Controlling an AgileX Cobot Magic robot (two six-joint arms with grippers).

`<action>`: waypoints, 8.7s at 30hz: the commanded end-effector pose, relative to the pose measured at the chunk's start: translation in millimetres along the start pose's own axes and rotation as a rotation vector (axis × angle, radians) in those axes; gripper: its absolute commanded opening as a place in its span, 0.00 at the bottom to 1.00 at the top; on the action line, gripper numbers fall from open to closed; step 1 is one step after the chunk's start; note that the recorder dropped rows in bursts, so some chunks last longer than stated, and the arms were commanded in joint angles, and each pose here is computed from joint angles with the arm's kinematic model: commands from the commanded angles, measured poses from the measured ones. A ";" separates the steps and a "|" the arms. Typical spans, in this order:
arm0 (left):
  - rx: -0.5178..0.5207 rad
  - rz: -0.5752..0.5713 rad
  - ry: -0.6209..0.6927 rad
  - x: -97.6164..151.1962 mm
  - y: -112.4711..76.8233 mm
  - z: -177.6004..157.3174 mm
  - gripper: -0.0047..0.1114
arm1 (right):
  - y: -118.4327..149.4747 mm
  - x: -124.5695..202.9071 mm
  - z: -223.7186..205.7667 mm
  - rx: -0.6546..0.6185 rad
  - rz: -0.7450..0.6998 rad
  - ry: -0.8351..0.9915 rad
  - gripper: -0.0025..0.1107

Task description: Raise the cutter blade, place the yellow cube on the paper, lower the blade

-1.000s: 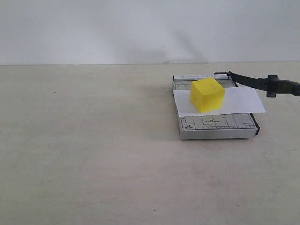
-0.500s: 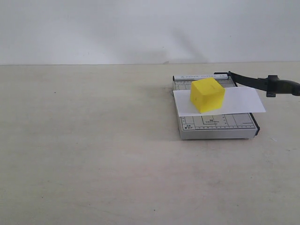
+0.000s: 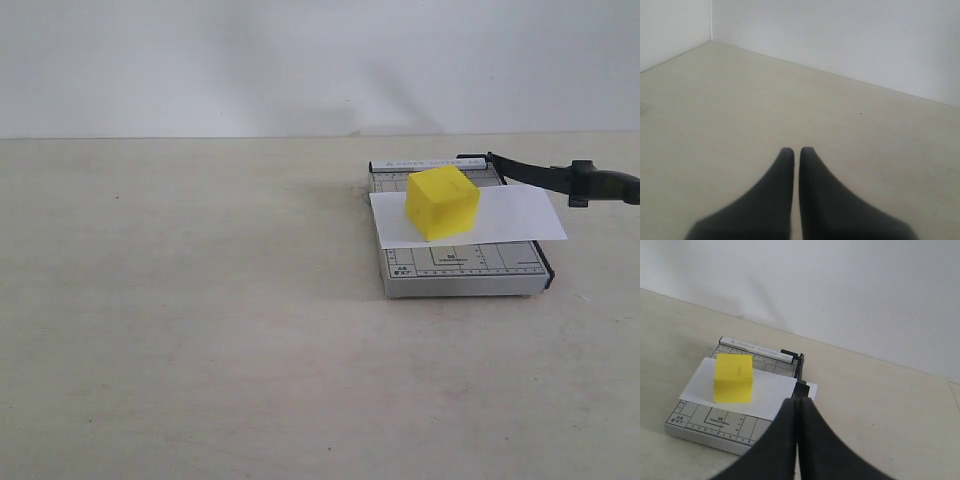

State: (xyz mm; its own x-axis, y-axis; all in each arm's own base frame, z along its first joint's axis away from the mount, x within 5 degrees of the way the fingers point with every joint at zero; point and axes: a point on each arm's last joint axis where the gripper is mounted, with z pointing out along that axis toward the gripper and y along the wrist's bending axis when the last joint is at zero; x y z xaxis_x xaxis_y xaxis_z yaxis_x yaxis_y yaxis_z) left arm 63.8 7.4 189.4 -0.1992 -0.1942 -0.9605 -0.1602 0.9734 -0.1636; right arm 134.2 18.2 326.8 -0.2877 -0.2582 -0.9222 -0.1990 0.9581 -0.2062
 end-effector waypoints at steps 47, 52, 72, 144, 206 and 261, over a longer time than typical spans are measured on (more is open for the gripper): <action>0.158 0.010 0.012 1.4 -10.3 -0.7 0.08 | -7.4 14.6 149.0 -0.010 0.117 0.420 0.29; 0.158 0.010 0.012 1.4 -10.3 -0.7 0.08 | -7.2 15.9 148.4 -0.010 0.117 0.435 0.06; 0.158 0.010 0.012 1.4 -10.3 -0.7 0.08 | -3.1 29.7 151.7 -0.023 0.129 0.495 0.02; 0.158 0.010 0.012 1.4 -10.3 -0.7 0.08 | 46.7 108.8 132.3 -0.143 0.120 0.422 0.16; 0.158 0.010 0.012 1.4 -10.3 -0.7 0.08 | 4.3 68.4 141.1 -0.023 0.288 0.676 0.36; 0.158 0.010 0.012 1.4 -10.3 -0.7 0.08 | 5.0 24.2 -85.4 0.027 0.393 -0.290 0.03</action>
State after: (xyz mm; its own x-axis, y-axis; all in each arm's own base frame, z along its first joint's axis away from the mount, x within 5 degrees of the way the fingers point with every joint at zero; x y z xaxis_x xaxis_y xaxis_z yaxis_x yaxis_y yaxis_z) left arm 64.3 -2.7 190.1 -0.2194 -0.1705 -0.9606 -0.0072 0.9849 -0.1732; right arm 71.6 8.4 343.8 -0.1831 0.1389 -0.9732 -0.0841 0.9841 0.1563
